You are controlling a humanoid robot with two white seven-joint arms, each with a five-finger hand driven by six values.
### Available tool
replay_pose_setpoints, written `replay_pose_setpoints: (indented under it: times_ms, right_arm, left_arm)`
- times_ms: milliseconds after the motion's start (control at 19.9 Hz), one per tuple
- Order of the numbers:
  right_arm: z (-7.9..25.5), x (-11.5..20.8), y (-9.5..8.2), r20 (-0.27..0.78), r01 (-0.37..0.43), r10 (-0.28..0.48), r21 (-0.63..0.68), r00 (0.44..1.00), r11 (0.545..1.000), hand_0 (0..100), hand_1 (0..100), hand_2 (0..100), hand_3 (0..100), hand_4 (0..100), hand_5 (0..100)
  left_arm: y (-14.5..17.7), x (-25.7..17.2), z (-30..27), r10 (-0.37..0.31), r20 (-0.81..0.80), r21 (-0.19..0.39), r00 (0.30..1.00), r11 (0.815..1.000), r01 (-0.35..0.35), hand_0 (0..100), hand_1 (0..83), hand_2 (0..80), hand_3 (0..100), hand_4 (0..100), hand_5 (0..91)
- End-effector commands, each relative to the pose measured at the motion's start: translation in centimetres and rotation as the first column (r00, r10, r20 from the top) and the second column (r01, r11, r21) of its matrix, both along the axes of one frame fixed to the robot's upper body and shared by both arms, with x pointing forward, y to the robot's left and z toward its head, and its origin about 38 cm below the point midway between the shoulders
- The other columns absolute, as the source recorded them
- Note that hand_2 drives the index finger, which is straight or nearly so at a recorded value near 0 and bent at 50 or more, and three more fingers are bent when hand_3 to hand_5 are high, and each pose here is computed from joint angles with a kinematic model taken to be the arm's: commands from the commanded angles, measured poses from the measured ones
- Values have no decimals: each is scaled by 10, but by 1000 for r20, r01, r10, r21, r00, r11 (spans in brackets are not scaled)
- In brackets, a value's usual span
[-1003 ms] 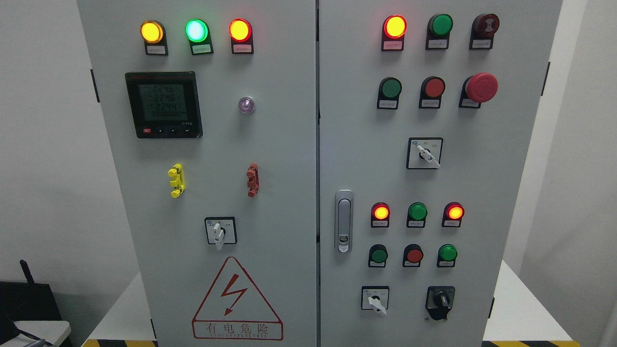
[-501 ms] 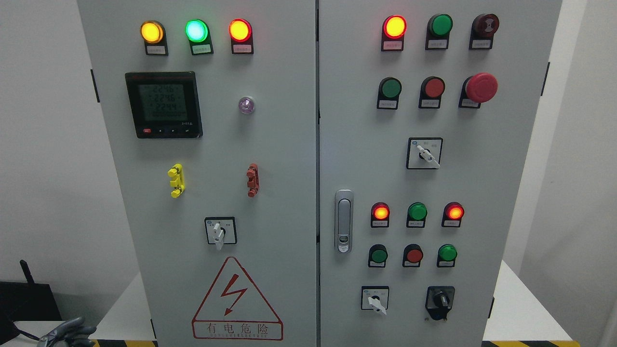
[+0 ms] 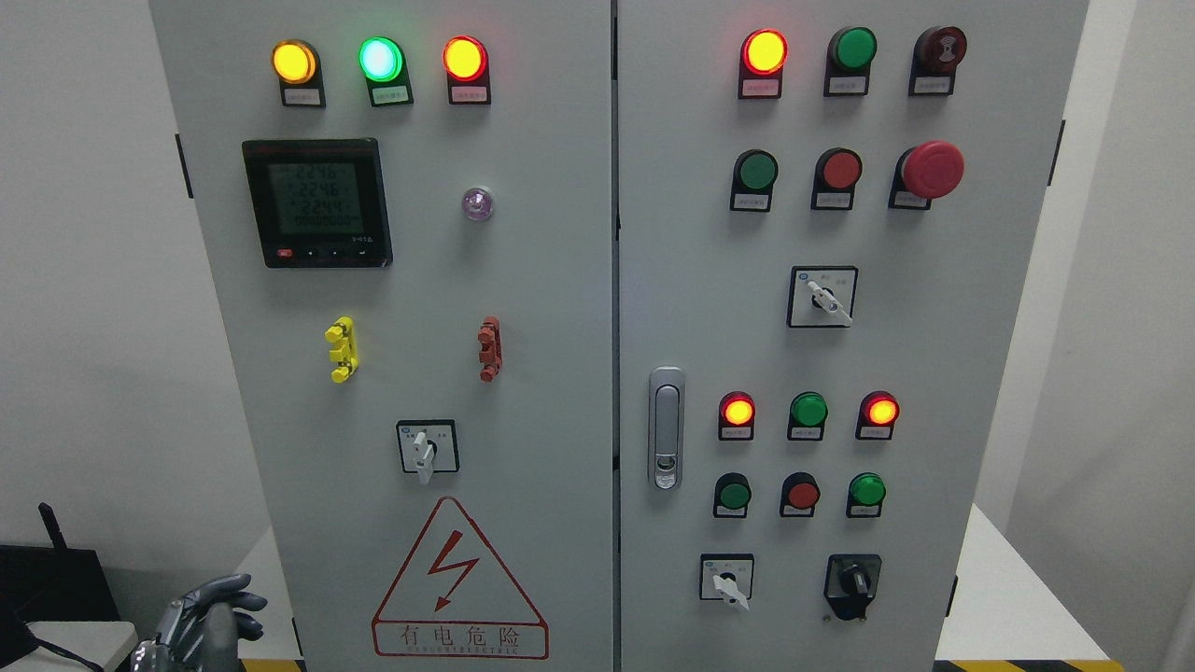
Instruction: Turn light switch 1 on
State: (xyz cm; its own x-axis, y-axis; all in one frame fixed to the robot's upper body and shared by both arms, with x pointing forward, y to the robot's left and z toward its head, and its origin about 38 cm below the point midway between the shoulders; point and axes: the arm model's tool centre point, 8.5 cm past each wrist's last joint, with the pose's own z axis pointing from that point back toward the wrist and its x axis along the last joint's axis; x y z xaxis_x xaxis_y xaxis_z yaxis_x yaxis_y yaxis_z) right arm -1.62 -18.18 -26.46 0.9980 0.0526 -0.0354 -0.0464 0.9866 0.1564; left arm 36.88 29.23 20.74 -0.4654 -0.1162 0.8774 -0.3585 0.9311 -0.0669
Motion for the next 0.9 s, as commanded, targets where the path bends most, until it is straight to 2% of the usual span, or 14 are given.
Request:
replay_pose_setpoints:
  times_ms: [0, 201, 351, 852]
  right_arm:
    - [0, 0, 0, -1, 18, -18, 0, 1000, 1000, 120, 389, 0, 0, 0, 0]
    - [0, 0, 0, -1, 17, -17, 0, 1000, 1000, 120, 389, 0, 0, 0, 0]
    - [0, 0, 0, -1, 17, -17, 0, 1000, 1000, 120, 389, 0, 0, 0, 0]
    - [0, 0, 0, -1, 18, -18, 0, 1000, 1000, 120, 389, 0, 0, 0, 0]
  left_arm:
    - [-63, 12, 26, -83, 23, 36, 996, 996, 83, 20, 302, 472, 687, 742, 625]
    - [-83, 19, 33, -53, -6, 13, 999, 999, 53, 5, 381, 520, 739, 779, 678]
    - [-93, 21, 33, -59, -40, 14, 997, 998, 59, 0, 445, 534, 768, 800, 709]
    - [-100, 30, 45, 74, -125, 35, 989, 997, -70, 5, 503, 559, 782, 845, 776]
